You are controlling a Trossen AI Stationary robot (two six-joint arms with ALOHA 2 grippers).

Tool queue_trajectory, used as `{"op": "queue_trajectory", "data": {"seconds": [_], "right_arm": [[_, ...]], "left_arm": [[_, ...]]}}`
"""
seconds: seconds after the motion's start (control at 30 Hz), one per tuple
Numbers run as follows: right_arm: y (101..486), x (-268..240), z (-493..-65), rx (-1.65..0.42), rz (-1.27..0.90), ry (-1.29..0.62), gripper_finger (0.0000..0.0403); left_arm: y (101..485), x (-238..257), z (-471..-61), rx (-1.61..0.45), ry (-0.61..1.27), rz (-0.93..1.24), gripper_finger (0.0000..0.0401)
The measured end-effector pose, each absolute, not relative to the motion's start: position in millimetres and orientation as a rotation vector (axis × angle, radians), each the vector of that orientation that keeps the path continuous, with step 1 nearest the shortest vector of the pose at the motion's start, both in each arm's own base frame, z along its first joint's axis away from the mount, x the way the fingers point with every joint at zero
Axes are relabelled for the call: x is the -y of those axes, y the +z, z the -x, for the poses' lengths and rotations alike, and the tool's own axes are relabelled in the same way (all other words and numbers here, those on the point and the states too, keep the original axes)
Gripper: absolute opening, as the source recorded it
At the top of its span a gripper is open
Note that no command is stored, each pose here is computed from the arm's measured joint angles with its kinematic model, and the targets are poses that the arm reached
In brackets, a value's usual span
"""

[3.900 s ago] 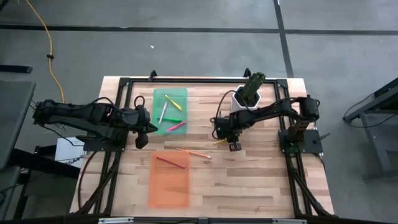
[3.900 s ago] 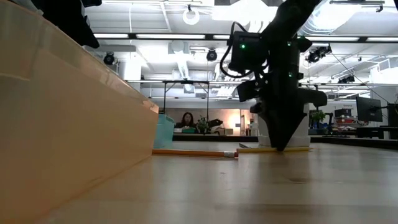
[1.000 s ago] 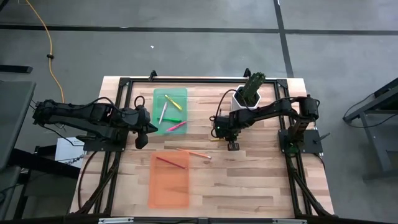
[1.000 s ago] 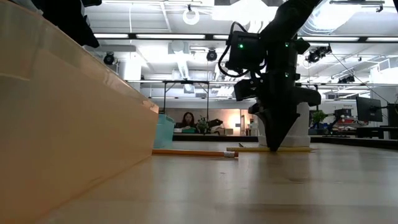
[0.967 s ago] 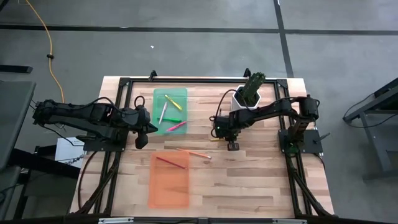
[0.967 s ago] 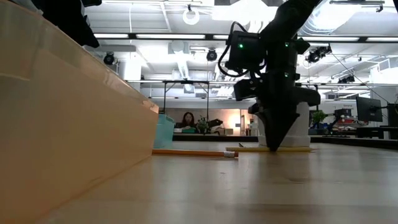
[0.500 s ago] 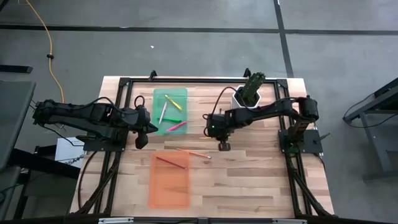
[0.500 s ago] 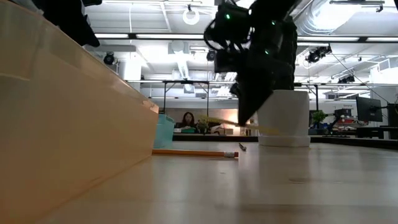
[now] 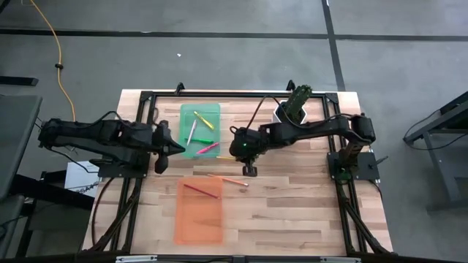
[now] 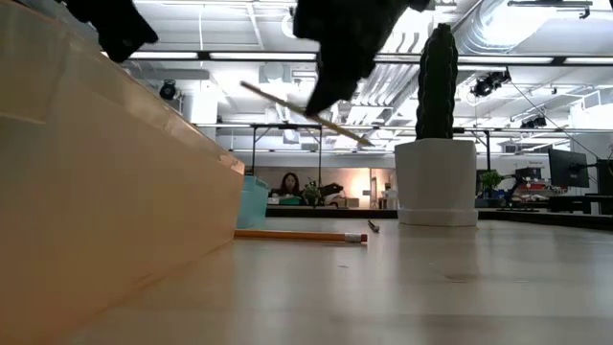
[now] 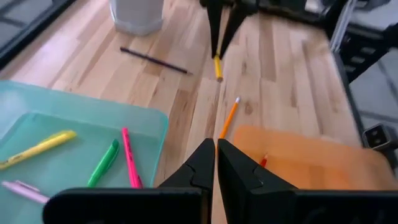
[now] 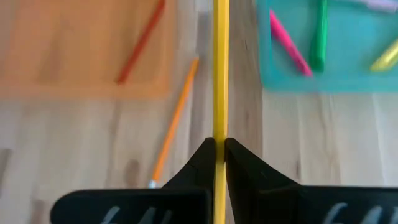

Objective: Sort pens & pencils
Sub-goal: Put the yellow pencil into the orange bin

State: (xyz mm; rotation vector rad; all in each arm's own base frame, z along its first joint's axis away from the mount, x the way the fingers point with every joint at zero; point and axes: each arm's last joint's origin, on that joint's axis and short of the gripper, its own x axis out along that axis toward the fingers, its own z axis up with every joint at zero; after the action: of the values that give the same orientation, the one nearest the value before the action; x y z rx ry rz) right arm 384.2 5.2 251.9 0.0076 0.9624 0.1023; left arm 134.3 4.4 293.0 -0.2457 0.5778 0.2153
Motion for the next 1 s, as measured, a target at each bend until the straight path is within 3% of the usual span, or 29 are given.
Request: {"op": "queue_trajectory", "data": {"seconds": [0.5, 0.87, 1.0], "right_arm": [[313, -33, -407, -0.635, -0.091, 0.086, 0.0006], [345, -44, -418, -0.361, -0.19, 0.061, 0.0007], [351, -47, -420, -0.301, -0.21, 0.04, 0.0006]], "left_arm": [[323, -3, -81, -0.243, 0.132, 0.26, 0.0011], [337, -2, -85, -0.111, 0.053, 0.223, 0.0118], [343, -2, -86, -0.046, 0.053, 0.189, 0.0134]]}}
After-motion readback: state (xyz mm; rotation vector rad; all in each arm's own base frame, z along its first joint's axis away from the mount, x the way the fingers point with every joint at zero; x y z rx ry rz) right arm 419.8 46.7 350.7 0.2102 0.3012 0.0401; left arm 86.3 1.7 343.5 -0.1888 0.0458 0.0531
